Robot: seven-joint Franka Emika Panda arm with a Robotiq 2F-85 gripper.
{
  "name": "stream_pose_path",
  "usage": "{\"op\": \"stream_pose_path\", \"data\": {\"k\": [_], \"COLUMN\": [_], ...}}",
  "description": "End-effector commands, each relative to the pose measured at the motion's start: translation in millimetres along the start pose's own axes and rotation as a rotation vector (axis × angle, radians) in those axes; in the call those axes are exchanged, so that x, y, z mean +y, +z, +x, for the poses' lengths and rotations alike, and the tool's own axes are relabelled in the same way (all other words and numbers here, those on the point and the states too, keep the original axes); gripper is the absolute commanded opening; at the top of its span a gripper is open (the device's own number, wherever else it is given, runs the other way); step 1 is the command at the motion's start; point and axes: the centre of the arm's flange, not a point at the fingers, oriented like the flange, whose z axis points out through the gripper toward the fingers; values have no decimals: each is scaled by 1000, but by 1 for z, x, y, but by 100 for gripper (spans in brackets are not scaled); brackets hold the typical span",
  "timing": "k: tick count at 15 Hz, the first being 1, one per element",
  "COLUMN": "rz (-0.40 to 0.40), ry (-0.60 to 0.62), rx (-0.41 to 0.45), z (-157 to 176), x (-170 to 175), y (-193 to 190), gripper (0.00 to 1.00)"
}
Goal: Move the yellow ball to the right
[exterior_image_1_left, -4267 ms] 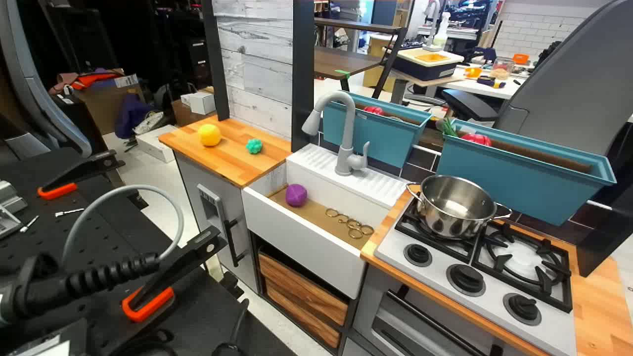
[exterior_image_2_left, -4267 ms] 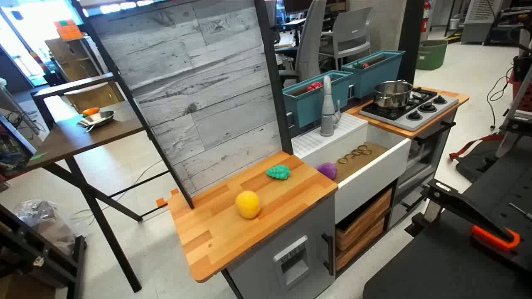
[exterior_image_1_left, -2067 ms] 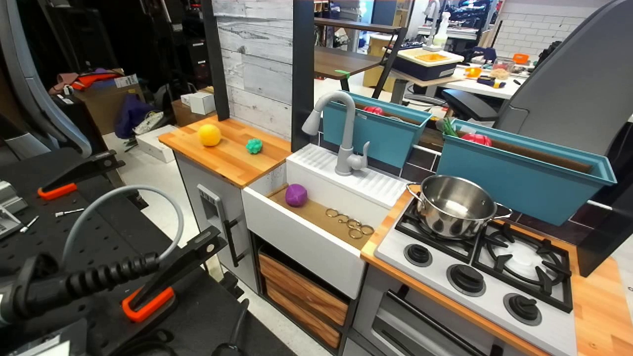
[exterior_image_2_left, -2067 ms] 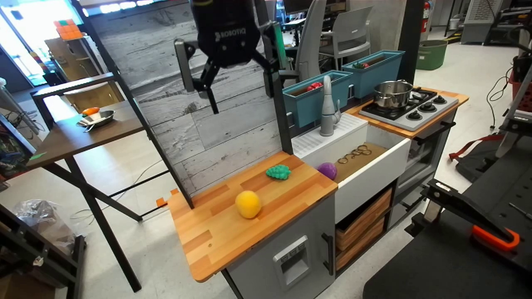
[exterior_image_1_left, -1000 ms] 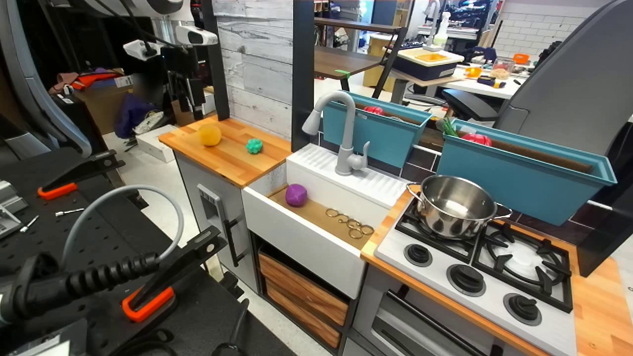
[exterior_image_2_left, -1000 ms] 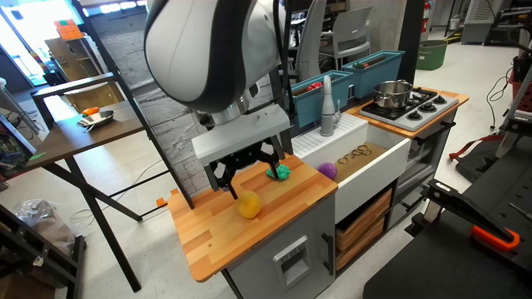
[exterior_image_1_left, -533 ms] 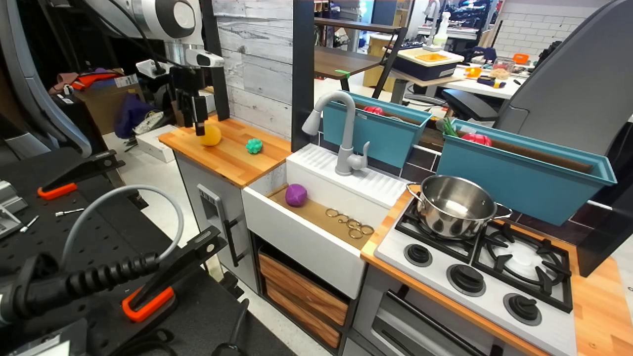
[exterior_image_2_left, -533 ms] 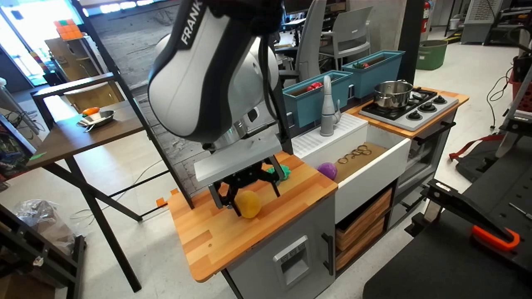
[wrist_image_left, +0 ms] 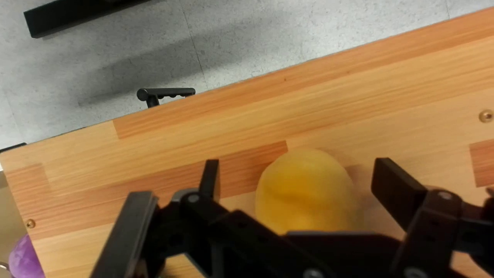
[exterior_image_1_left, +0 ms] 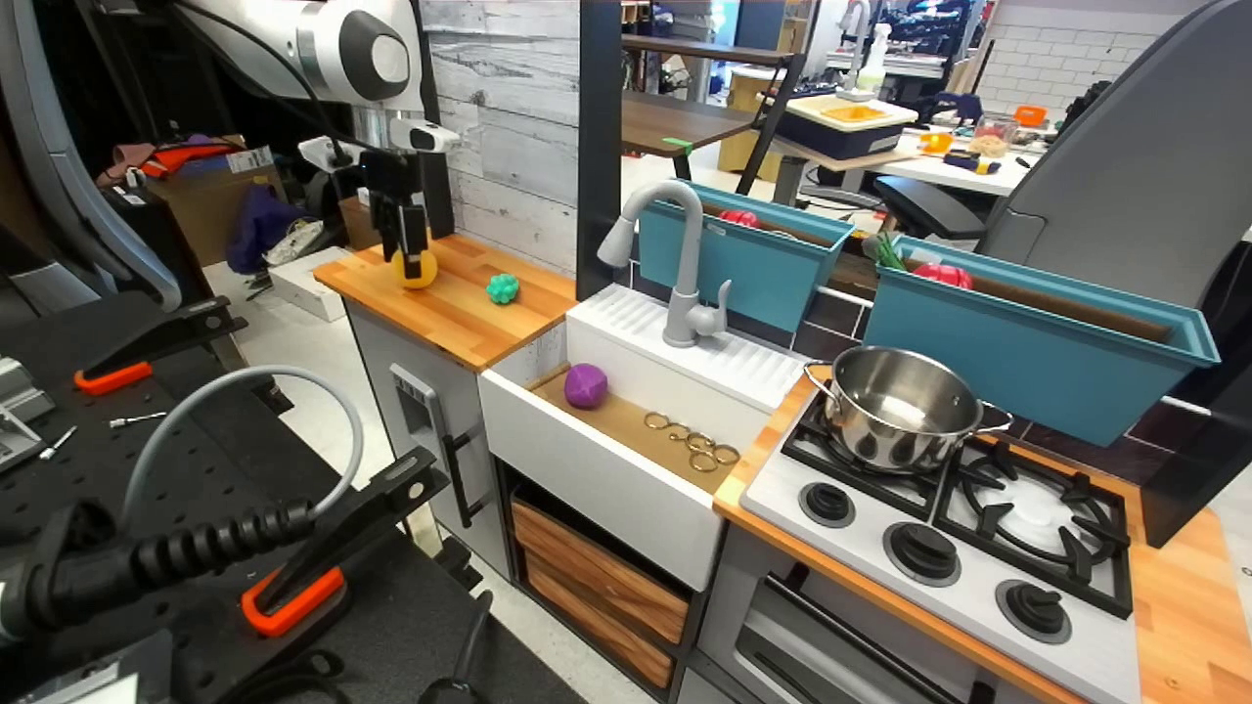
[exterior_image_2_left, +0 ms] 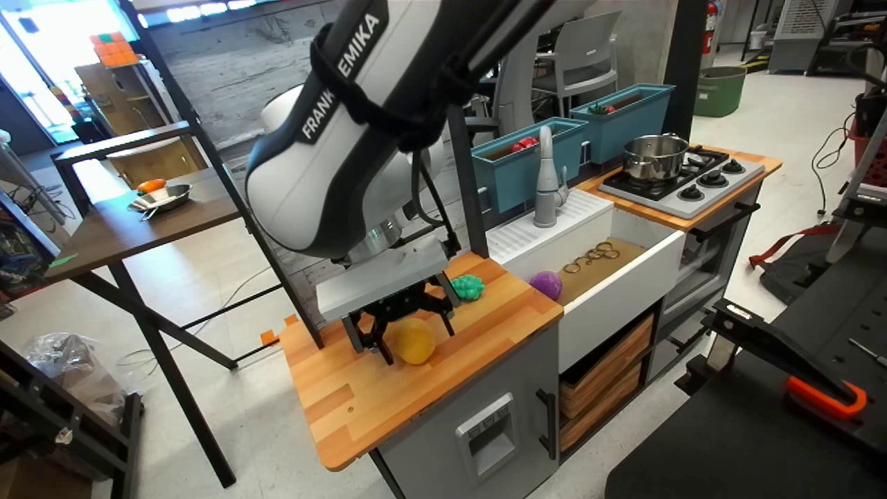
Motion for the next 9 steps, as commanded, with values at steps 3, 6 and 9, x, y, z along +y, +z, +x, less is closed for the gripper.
{"op": "stream_pose_path", "data": {"k": [3, 6, 9], "rz": [-11, -29, -65], "ry": [6, 5, 13], "rx": [9, 15, 8], "z": [34, 34, 34], "x": [-42, -39, -26], "y": [4, 3, -2], "gripper": [65, 42, 21]}}
